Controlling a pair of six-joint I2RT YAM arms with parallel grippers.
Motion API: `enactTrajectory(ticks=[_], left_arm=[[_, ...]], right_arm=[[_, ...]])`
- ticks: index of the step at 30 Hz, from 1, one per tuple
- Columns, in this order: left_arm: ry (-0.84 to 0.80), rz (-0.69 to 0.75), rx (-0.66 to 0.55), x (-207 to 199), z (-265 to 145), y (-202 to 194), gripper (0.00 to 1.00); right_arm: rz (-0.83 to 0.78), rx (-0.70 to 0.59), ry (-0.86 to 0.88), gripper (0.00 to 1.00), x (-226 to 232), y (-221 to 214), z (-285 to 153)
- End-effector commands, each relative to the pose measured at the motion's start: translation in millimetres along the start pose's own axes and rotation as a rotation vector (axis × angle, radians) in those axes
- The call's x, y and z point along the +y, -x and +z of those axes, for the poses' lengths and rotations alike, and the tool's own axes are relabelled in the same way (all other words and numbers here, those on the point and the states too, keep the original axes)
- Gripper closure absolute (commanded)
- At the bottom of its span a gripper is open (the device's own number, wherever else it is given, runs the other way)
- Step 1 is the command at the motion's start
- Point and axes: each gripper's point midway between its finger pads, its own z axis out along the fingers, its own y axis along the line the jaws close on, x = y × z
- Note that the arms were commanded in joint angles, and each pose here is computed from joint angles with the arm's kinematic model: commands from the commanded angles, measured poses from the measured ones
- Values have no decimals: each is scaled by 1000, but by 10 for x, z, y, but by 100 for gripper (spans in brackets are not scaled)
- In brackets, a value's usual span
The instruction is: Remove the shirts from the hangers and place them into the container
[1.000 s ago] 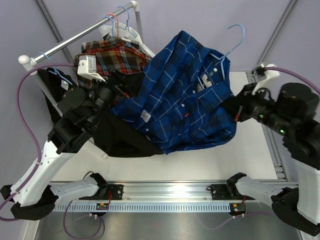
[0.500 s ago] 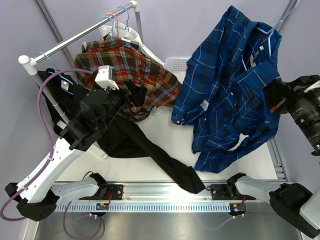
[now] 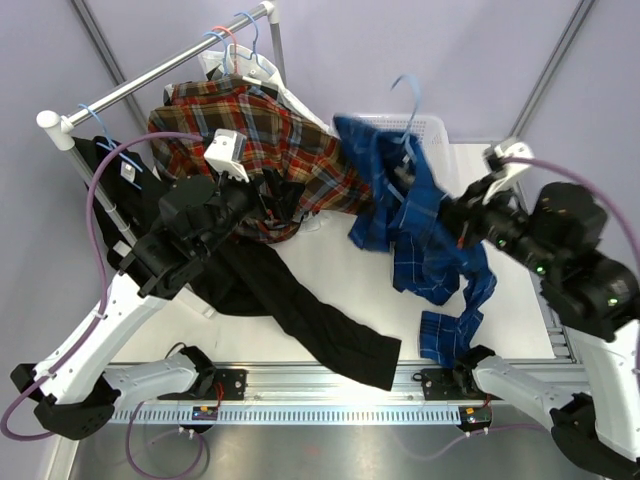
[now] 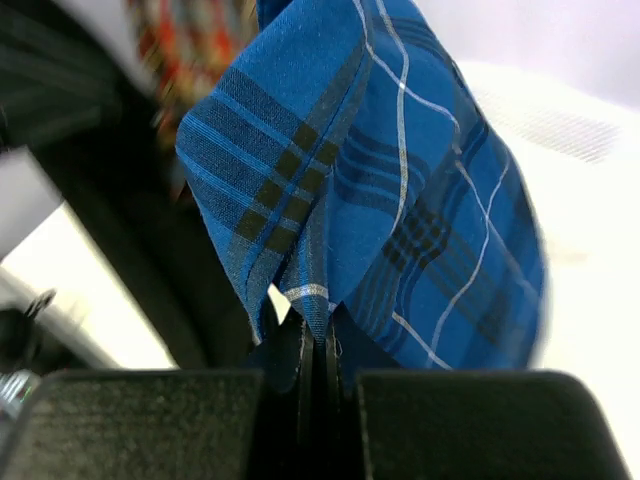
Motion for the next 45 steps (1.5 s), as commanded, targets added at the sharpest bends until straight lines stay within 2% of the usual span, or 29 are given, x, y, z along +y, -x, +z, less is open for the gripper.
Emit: enactTrajectory(ticks=[1, 5, 8, 9, 12, 13, 15, 21, 25, 28, 35, 36, 38, 39, 42, 43, 45], left_arm=[[-161, 65, -60, -327, -38, 327, 1], [-347, 75, -59, -777, -29, 536, 1], [-400, 98, -40, -1102, 148, 509, 2], [-441, 101, -71, -1295, 97, 652, 3], [-450, 99, -49, -1549, 333, 589, 8], [-455, 96, -74, -1623, 335, 699, 9], [-429, 112, -59, -1707, 500, 597, 13], [-353, 126, -38, -1751, 808, 424, 22], [-298, 152, -37, -1680, 933, 368, 35], [-316, 172, -36, -1724, 972, 354, 61], [-272, 212, -83, -1629, 1083, 425, 96], [-264, 207, -96, -1612, 1112, 445, 100], [-213, 214, -114, -1522, 1206, 459, 100], [-185, 216, -117, -1474, 1253, 452, 100], [-83, 214, -117, -1300, 1449, 398, 100], [-52, 207, -132, -1255, 1473, 450, 100], [4, 221, -152, -1174, 1586, 453, 100]], right_arm=[[14, -44, 212, 100, 356, -106, 12], [40, 37, 200, 100, 301, -513, 123], [68, 49, 209, 100, 310, -628, 181], [83, 50, 215, 100, 322, -648, 195], [110, 40, 224, 100, 341, -673, 223], [111, 31, 232, 100, 354, -663, 223], [118, 37, 230, 100, 347, -706, 238], [111, 29, 246, 100, 375, -695, 210], [114, 24, 249, 100, 382, -666, 206], [114, 25, 239, 100, 364, -671, 229], [120, 55, 127, 98, 165, -710, 392], [122, 67, 102, 91, 122, -733, 406], [119, 74, 60, 74, 49, -703, 453], [118, 77, 38, 57, 11, -694, 455], [116, 60, -40, 26, -102, -520, 387], [105, 40, -47, 18, -103, -380, 339], [95, 49, -91, 15, -171, -344, 286]])
